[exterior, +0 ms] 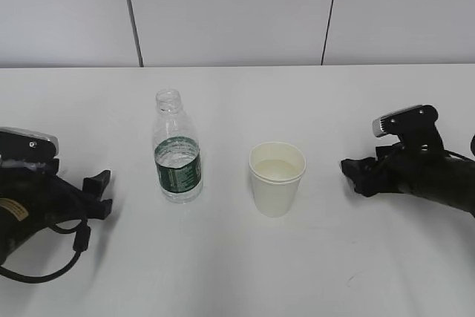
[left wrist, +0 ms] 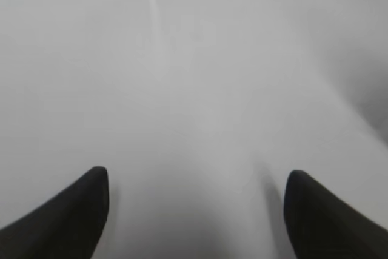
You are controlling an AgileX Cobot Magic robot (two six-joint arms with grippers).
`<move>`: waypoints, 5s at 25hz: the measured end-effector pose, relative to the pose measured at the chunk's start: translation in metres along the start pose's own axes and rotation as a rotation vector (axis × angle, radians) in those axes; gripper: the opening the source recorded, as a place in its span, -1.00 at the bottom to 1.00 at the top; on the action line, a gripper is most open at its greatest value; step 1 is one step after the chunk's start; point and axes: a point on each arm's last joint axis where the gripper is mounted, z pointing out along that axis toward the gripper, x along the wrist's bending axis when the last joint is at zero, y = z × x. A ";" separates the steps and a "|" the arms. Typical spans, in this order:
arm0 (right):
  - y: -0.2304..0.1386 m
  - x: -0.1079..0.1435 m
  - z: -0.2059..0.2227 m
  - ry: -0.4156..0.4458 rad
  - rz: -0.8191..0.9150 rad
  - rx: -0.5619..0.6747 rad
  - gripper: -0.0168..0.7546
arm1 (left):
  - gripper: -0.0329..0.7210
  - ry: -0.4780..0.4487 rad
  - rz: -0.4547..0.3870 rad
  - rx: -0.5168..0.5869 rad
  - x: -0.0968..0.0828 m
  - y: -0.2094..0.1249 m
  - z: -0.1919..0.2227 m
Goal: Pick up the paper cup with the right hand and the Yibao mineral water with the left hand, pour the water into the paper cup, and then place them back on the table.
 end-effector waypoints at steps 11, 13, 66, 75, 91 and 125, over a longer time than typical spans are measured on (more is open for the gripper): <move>-0.002 -0.023 -0.003 -0.261 0.148 0.014 0.59 | 0.50 0.181 -0.075 0.017 0.036 -0.004 -0.001; -0.002 -0.024 -0.003 -0.271 0.155 0.015 0.59 | 0.50 0.195 -0.081 0.018 0.037 -0.004 -0.001; 0.177 -0.041 -0.087 -0.043 0.346 0.808 0.58 | 0.30 -0.042 -0.272 1.162 0.060 0.165 -0.008; 0.186 -0.032 -0.133 -0.064 0.327 0.745 0.58 | 0.30 0.022 -0.213 1.174 0.067 0.166 -0.023; 0.115 0.014 -0.240 -0.090 0.291 0.752 0.58 | 0.30 0.027 -0.219 1.039 0.050 0.146 -0.161; -0.001 0.070 -0.351 -0.248 0.182 0.287 0.58 | 0.30 0.069 -0.190 0.286 0.028 0.087 -0.316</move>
